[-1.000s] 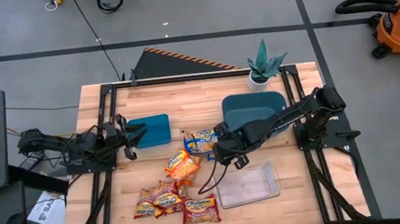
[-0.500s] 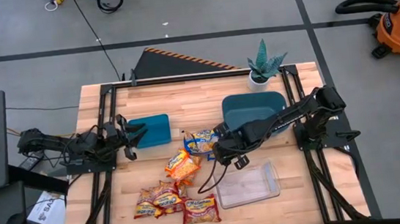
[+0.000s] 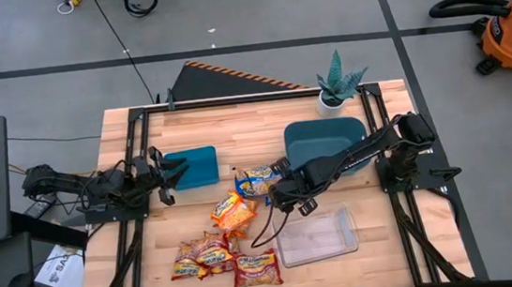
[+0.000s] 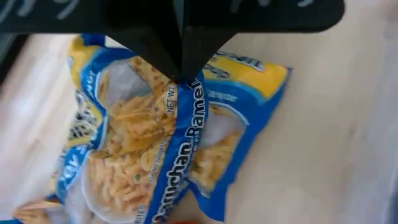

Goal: Sort Maruchan noodles
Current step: Put the blue noodle pack into the dark blue bin

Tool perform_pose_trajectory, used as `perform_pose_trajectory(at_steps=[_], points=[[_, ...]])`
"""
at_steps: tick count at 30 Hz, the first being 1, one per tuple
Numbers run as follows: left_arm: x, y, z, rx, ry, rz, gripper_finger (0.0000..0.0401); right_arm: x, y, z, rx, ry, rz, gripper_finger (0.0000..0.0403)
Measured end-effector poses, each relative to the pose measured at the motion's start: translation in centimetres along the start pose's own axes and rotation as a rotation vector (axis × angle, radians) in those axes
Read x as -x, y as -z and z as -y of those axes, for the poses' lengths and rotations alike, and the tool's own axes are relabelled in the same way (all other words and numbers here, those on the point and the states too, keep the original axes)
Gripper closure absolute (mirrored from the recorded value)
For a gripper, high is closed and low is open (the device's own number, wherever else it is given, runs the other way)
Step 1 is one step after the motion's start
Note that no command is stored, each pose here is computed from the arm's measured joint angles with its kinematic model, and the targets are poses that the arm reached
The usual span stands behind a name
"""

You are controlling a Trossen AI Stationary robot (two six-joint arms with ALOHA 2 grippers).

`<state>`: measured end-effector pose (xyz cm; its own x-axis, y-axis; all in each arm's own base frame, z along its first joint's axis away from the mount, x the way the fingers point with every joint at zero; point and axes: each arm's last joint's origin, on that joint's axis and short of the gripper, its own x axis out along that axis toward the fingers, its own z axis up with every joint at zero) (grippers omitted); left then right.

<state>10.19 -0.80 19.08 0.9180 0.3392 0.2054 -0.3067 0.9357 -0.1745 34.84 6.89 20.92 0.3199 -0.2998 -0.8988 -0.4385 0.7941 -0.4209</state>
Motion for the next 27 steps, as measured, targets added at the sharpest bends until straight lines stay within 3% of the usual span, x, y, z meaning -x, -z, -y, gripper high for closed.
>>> perform_pose_trajectory(at_steps=[13, 27], points=[[0.0, 0.0, 0.0, -0.003, 0.000, 0.001, 0.0284, 4.4, 0.0, 3.2, -0.072, 0.220, 0.038, 0.0400], [0.0, 0.0, 0.0, -0.005, -0.008, -0.001, 0.0284, 10.4, 3.0, 6.0, -0.242, 0.560, 0.020, 0.0400]])
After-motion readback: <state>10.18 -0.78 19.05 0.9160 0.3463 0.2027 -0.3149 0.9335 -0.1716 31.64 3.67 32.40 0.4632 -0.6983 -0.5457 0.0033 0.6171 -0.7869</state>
